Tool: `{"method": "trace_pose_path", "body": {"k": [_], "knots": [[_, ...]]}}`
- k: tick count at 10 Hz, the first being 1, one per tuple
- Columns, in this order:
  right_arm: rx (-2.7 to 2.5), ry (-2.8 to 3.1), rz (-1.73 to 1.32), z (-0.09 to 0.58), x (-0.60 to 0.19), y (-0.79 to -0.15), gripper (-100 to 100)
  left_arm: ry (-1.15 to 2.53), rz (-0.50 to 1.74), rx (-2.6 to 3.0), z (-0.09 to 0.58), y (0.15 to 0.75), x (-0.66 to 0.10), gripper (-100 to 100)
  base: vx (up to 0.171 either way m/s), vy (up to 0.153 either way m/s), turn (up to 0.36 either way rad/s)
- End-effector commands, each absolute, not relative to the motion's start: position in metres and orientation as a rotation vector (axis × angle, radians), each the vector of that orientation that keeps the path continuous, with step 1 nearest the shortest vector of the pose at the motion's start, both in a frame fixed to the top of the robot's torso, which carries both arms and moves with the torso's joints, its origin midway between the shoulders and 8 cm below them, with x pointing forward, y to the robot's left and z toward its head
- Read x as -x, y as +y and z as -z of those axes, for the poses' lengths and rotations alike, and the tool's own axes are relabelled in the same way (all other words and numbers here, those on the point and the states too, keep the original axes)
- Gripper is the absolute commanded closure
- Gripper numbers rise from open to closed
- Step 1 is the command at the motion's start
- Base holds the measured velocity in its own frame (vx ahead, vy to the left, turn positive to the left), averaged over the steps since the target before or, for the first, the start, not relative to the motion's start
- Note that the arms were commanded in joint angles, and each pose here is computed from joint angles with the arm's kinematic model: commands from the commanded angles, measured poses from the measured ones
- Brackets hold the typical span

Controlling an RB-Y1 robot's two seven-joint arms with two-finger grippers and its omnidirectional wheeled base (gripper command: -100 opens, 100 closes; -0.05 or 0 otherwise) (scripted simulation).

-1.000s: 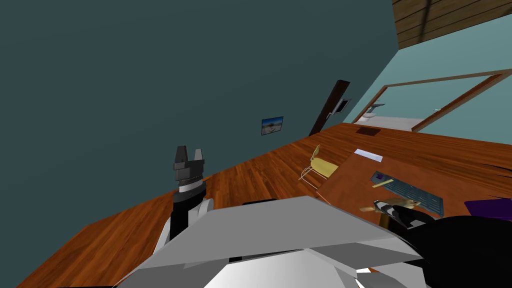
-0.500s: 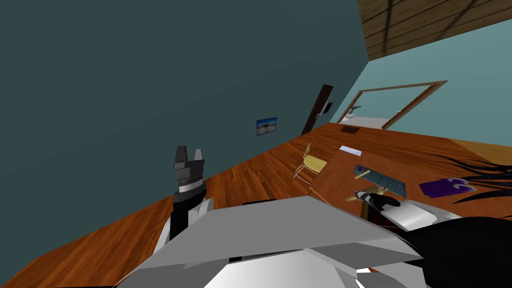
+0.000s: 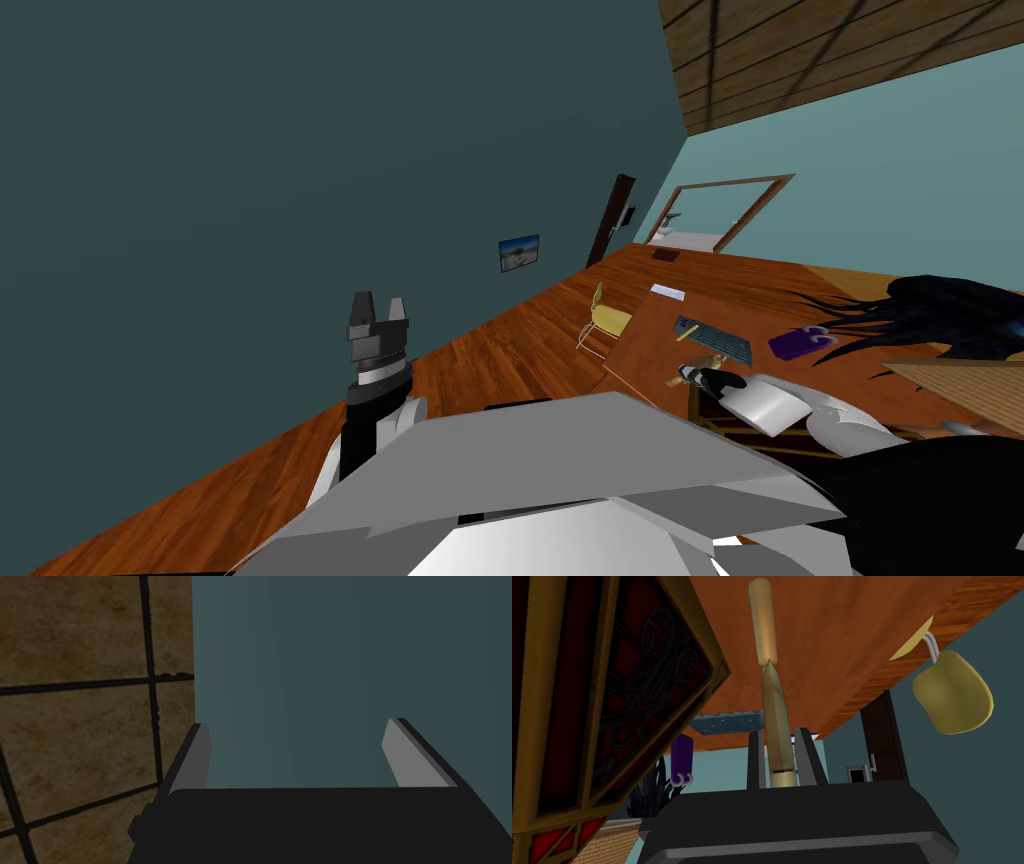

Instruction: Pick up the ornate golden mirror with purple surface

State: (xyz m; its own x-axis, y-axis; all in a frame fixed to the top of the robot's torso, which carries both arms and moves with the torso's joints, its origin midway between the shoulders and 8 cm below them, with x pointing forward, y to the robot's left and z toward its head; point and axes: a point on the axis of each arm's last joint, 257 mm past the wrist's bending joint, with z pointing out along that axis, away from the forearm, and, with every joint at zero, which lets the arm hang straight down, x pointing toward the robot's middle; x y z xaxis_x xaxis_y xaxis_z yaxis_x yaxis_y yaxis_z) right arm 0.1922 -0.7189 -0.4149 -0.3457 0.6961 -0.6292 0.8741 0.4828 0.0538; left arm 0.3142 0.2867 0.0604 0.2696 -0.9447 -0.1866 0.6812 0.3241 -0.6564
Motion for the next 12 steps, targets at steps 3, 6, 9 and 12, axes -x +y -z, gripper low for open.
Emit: {"method": "trace_pose_path", "body": {"k": [3,6,9,12], "knots": [[-1.196,2.178,0.354,0.405,-0.251,-0.688,100,0.619,1.16,0.504,-0.06,0.287,-0.314,0,0.003,-0.035,-0.236],[-1.152,2.183,0.383,0.395,-0.273,-0.682,100,0.619,1.16,0.504,-0.06,0.287,-0.314,0,0.013,-0.028,-0.147],[-1.065,2.201,0.344,0.381,-0.314,-0.648,100,0.619,1.16,0.504,-0.06,0.287,-0.314,0,0.006,-0.028,-0.177],[-1.007,2.197,0.337,0.365,-0.337,-0.632,100,0.619,1.16,0.504,-0.06,0.287,-0.314,0,0.011,-0.029,-0.19]]}}
